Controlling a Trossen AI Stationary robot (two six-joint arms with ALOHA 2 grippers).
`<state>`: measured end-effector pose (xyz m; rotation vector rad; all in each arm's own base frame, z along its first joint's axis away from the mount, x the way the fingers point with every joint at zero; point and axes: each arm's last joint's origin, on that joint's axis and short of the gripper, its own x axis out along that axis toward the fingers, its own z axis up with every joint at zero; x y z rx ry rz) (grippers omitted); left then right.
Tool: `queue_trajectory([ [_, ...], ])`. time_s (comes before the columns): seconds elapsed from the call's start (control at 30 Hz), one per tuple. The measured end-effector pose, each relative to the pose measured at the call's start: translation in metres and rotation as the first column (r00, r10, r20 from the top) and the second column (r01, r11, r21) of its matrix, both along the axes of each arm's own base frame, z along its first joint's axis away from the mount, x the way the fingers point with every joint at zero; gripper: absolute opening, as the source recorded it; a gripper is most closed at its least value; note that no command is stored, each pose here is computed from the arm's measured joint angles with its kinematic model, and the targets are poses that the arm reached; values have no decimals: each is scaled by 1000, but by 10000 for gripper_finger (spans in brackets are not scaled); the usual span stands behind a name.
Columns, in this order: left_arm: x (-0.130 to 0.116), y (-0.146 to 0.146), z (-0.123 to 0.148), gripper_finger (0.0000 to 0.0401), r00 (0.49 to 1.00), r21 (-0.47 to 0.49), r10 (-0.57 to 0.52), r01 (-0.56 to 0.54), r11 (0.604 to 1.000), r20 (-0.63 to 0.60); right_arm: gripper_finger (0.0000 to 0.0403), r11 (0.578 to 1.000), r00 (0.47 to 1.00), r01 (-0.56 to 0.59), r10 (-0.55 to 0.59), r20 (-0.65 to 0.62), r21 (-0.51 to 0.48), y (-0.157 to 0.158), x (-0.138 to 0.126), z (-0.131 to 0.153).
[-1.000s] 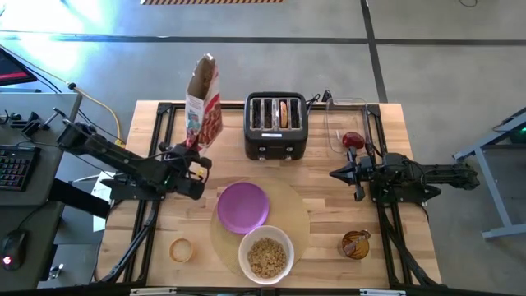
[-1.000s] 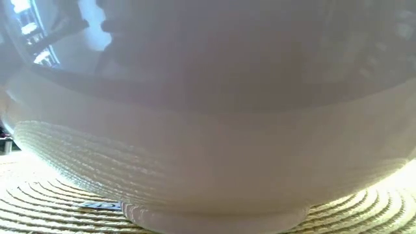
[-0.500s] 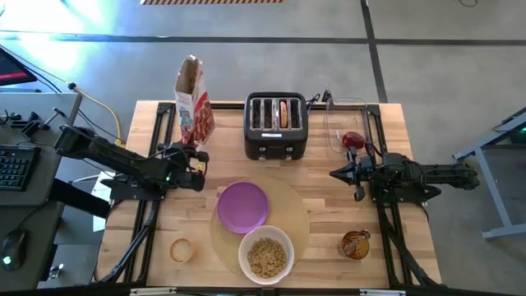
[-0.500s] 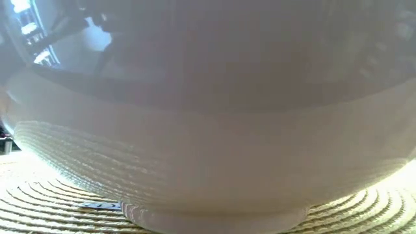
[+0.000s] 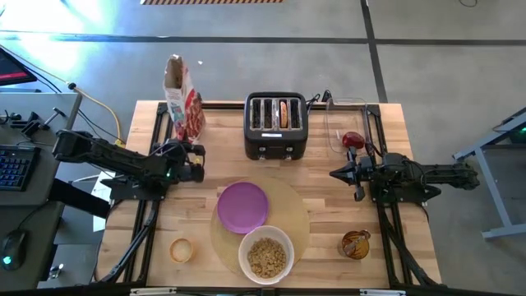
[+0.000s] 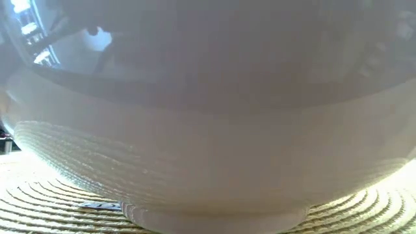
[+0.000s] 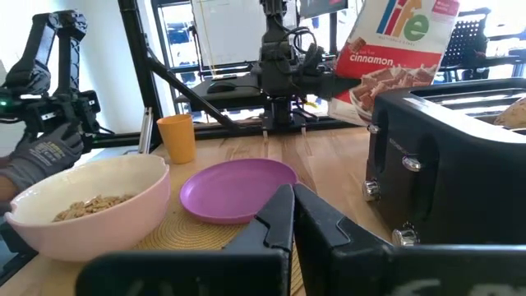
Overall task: Arrange a breakfast setting
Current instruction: Pour the cereal from the white cereal box into the white bowl
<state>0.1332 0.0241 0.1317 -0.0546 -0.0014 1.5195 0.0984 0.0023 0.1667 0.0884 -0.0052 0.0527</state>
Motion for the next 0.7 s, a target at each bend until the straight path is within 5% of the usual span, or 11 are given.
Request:
queue_trajectory([
  [0.7, 3, 9, -16, 73, 1000, -142, 24, -23, 990, 7, 0, 1000, 1000, 2, -2, 0, 0, 0, 0, 0],
])
